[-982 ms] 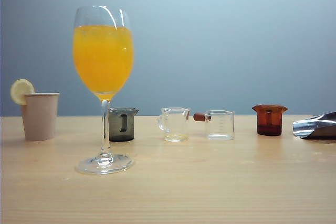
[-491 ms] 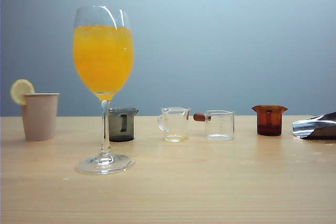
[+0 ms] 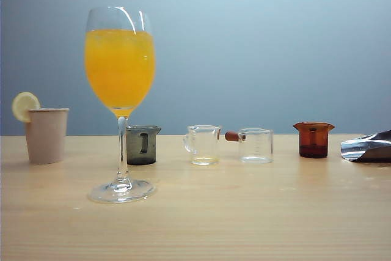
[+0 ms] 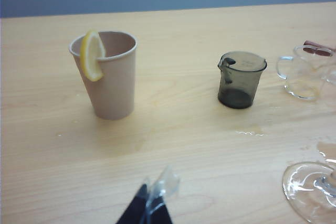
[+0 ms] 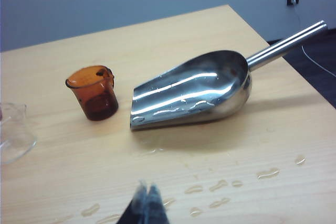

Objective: Pick up the third measuring cup from the left, pour the pineapple juice inside into the goblet, and finally put the measuring cup back in its original place.

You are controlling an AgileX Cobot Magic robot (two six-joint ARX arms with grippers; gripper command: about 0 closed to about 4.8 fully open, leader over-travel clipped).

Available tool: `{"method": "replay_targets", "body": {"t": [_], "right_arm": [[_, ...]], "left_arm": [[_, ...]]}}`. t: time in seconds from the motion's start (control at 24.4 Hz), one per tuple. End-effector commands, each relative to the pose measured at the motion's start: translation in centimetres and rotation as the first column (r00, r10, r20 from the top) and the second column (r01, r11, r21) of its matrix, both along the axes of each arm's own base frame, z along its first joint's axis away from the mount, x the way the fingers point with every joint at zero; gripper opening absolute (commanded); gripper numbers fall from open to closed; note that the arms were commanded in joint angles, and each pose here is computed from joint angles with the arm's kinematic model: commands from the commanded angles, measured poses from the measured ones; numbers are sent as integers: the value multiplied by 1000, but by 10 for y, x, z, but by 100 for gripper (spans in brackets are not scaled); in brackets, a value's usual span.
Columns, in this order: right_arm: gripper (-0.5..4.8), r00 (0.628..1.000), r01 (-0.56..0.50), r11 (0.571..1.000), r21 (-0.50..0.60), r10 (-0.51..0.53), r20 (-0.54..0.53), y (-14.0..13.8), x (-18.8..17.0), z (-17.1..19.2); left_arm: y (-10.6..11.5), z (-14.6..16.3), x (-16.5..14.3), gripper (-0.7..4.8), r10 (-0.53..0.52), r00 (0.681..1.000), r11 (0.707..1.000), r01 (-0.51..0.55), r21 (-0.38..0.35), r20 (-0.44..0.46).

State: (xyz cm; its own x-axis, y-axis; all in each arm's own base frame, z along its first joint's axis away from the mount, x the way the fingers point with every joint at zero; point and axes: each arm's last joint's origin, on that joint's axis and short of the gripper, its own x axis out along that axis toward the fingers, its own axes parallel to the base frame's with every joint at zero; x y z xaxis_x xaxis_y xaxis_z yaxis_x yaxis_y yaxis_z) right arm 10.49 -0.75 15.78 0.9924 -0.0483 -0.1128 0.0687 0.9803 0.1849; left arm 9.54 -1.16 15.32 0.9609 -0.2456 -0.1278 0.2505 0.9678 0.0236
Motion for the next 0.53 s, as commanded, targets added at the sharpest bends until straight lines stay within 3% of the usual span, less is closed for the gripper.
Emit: {"method": "replay_targets", "body": {"t": [0.04, 0.53], "right_arm": [[0, 999, -4, 1000, -1, 4, 52, 0, -2, 2], [0, 996, -20, 1000, -7, 20, 86, 2, -7, 3]], "left_arm": [[0, 1, 0, -5, 2, 1000, 1000, -2, -3, 10], [0, 0, 0, -5, 6, 1000, 1000, -6, -3, 2]]}}
